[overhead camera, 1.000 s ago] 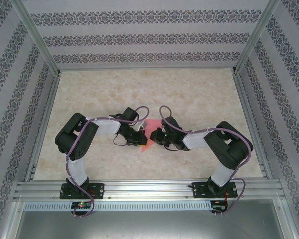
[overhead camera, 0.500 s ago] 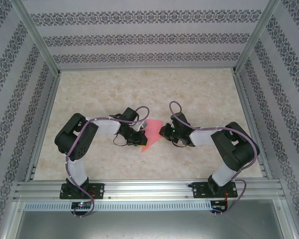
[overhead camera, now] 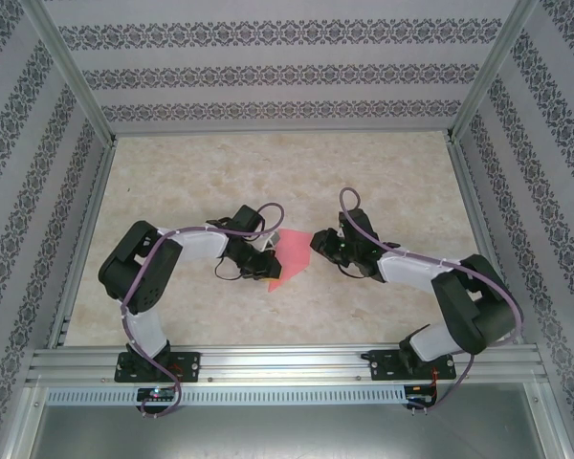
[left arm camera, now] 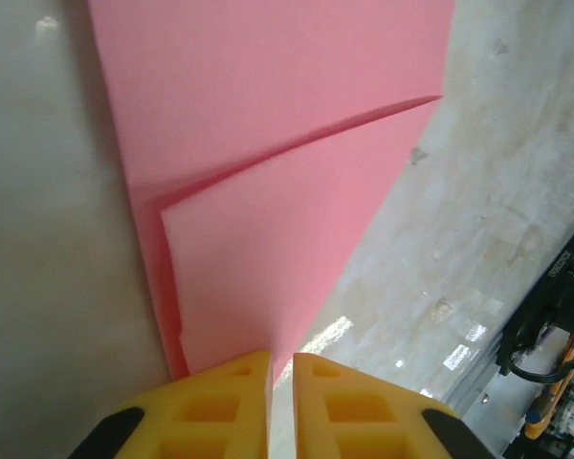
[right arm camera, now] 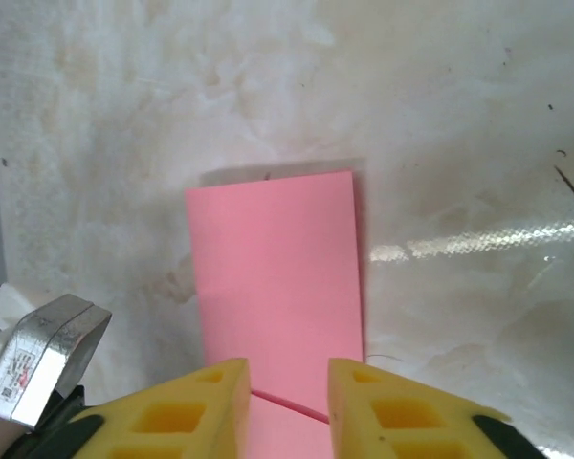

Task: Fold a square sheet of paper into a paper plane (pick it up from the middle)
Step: Third fold the triangle at the center of the table.

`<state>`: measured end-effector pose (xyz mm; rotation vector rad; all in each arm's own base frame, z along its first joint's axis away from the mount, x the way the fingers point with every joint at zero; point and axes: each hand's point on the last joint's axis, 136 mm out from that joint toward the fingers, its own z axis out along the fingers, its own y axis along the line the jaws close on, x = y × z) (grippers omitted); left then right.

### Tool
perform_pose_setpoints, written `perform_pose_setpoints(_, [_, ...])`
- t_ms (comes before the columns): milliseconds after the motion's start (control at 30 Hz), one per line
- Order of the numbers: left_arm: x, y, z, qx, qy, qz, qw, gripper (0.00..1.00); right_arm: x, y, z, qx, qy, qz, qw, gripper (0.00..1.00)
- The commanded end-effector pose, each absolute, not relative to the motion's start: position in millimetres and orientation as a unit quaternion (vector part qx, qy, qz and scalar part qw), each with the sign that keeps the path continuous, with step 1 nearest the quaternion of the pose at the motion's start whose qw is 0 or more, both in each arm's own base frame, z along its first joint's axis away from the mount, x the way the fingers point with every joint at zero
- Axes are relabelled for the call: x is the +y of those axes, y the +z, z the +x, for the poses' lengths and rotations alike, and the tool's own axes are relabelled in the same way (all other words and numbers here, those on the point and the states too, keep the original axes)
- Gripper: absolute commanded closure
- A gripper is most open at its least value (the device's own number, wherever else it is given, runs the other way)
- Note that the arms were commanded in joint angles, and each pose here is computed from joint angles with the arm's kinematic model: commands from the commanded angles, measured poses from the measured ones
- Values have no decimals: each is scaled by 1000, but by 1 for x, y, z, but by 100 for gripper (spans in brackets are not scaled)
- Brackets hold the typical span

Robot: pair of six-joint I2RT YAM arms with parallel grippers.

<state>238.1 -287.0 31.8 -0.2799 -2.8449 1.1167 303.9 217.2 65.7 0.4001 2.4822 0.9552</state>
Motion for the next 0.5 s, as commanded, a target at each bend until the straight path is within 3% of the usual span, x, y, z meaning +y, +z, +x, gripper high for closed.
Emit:
perform_pose_setpoints(0, [-292, 68, 251, -924, 369, -102, -5, 82, 211, 62, 291, 905, 333, 143, 223, 65])
perform_pose_setpoints(167, [-284, 74, 266, -937, 330, -106, -38, 82, 213, 60, 278, 900, 347, 151, 217, 58])
perform_pose_setpoints(467, [-285, 55, 280, -946, 304, -109, -34, 86, 234, 60, 273, 892, 379, 143, 203, 53])
